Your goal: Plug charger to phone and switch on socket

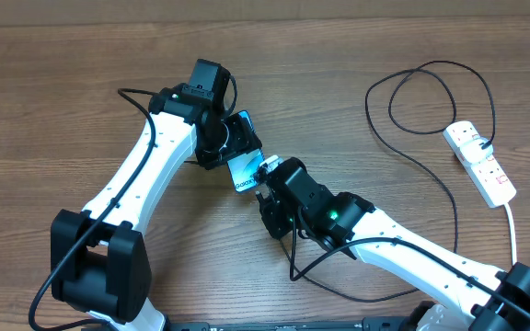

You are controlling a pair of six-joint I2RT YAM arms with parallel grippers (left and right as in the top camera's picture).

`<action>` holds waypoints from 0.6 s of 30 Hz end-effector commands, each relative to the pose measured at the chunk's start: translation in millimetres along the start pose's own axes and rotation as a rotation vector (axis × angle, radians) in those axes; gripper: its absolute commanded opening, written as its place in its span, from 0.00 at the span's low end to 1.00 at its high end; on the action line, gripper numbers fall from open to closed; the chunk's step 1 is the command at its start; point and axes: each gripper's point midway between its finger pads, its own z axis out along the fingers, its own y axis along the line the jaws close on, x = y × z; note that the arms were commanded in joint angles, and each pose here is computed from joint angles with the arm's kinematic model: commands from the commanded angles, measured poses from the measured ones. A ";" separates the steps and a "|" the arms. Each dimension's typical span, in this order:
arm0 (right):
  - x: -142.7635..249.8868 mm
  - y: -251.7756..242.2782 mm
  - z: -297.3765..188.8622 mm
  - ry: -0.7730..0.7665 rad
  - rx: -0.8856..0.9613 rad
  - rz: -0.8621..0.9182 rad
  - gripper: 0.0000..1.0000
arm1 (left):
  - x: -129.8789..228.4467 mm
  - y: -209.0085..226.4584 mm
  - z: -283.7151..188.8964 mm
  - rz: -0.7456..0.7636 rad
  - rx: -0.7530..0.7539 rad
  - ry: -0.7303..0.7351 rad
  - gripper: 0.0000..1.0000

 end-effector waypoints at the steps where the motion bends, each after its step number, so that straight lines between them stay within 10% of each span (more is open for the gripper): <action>1: -11.9 -0.8 2.0 -0.021 0.012 0.028 0.04 | -6.4 -8.2 -4.0 0.049 0.012 -0.025 0.34; 18: -23.4 8.7 11.3 -0.059 -0.043 0.082 0.04 | -11.6 -3.6 -2.3 0.075 -0.062 -0.085 0.33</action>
